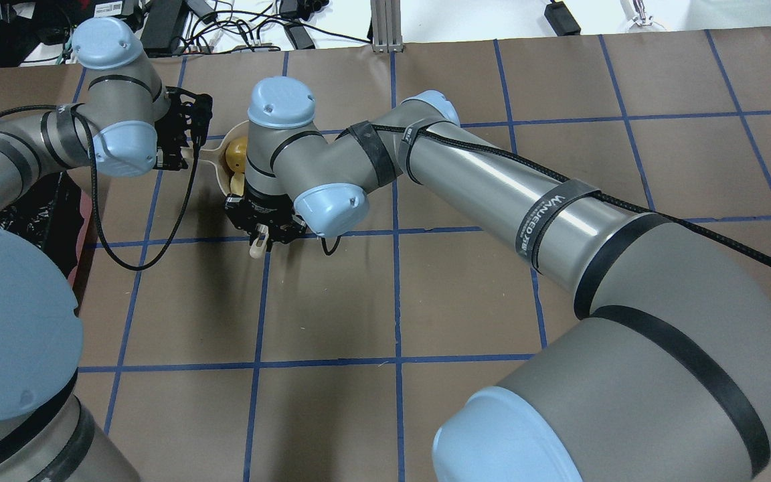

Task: Sweep and dump trash into bin
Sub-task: 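Sweep the green sponge into the dustpan with the right gripper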

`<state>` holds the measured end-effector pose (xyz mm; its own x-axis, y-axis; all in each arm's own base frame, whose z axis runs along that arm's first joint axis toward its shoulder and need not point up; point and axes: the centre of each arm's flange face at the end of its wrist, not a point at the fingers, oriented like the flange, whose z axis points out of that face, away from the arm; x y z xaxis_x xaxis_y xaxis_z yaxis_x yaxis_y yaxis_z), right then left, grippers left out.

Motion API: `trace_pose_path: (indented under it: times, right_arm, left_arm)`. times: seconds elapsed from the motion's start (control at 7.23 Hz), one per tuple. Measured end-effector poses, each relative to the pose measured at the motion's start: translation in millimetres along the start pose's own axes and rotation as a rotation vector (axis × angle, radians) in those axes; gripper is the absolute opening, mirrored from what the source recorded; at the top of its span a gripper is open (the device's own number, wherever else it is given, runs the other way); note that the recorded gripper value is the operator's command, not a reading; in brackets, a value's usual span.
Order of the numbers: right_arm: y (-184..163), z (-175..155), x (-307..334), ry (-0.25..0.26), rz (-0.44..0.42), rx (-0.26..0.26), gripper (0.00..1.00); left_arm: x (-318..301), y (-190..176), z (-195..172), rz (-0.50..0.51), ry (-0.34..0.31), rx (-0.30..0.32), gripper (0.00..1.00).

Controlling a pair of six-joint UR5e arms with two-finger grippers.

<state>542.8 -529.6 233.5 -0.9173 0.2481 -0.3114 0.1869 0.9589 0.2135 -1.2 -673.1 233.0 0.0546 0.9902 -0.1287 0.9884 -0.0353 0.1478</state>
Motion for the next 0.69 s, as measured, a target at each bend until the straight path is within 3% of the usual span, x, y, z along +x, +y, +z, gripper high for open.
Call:
trace_pose_path:
  times: [0.69]
  right_arm:
    - [-18,-22,11,-0.002,-0.004,0.030,0.00]
  left_arm:
    - [0,1,-2,0.000,-0.003,0.000,0.11]
